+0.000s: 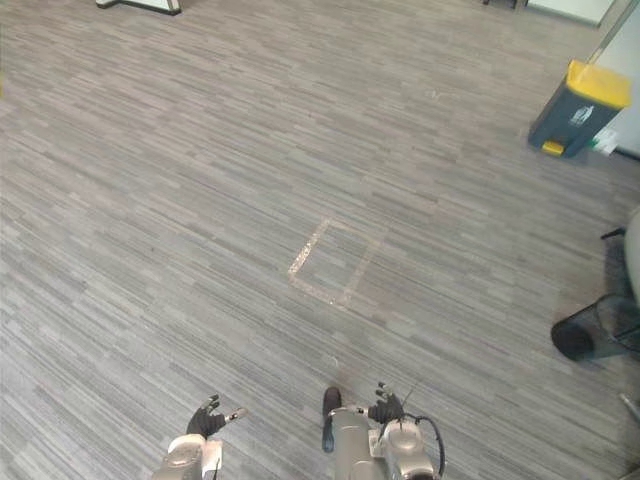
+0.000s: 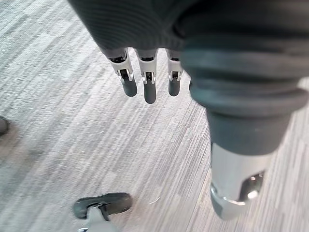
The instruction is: Organize the slippers on the shoe rack
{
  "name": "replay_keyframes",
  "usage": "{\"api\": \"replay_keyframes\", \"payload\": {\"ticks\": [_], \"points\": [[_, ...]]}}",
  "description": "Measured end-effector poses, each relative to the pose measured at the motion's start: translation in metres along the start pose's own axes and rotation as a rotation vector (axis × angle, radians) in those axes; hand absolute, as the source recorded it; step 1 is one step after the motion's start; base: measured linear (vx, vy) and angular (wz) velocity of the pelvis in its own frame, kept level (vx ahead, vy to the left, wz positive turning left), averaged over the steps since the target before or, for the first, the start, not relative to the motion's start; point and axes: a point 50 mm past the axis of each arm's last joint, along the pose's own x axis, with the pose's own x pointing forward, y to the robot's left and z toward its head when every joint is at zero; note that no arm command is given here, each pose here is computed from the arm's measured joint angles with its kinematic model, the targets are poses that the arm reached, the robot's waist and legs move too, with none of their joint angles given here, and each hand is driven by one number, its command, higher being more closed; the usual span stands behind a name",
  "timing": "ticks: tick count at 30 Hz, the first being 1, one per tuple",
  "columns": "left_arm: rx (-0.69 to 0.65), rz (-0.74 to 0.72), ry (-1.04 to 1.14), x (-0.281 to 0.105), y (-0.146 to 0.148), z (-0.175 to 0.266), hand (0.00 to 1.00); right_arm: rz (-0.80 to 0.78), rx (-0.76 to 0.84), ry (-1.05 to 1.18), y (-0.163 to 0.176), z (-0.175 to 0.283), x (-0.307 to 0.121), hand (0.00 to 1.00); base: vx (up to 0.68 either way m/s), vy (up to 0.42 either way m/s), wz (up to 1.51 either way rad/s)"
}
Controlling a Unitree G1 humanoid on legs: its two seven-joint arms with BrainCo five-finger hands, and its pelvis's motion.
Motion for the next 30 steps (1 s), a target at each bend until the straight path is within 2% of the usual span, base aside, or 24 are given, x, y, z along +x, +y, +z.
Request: {"api": "replay_keyframes", "payload": {"ticks": [3,7,10,12,21,30], "points": [[-0.083,0.014,-0.003,-0.003,-0.003,-0.001,0.00,0.012,0.000,0.035,0.005,-0.012,-0.005,0.00,0.56,-0.162,0.06],[-0.110,0.046,-0.032,-0.005,0.007,0.001,0.00,0.045,0.016,0.044,0.018,-0.015,-0.007,0.00,0.53,-0.041,-0.69],[-0.094,0.040,-0.047,-0.004,0.007,0.005,0.00,0.048,0.027,0.061,0.020,-0.015,-0.006,0.00,0.51,0.174,-1.00],[-0.065,0.016,-0.046,-0.004,0.001,0.003,0.00,0.008,0.043,0.085,0.009,-0.023,-0.007,0.00,0.53,0.269,-0.79],[0.044,0.028,0.004,-0.003,0.018,-0.007,0.00,0.021,0.013,0.107,0.011,-0.030,-0.009,0.00,0.47,0.219,-0.28],[0.102,-0.004,0.023,-0.002,0.012,-0.009,0.00,0.015,0.013,0.063,0.007,-0.017,-0.004,0.00,0.47,-0.002,-0.11]]}}
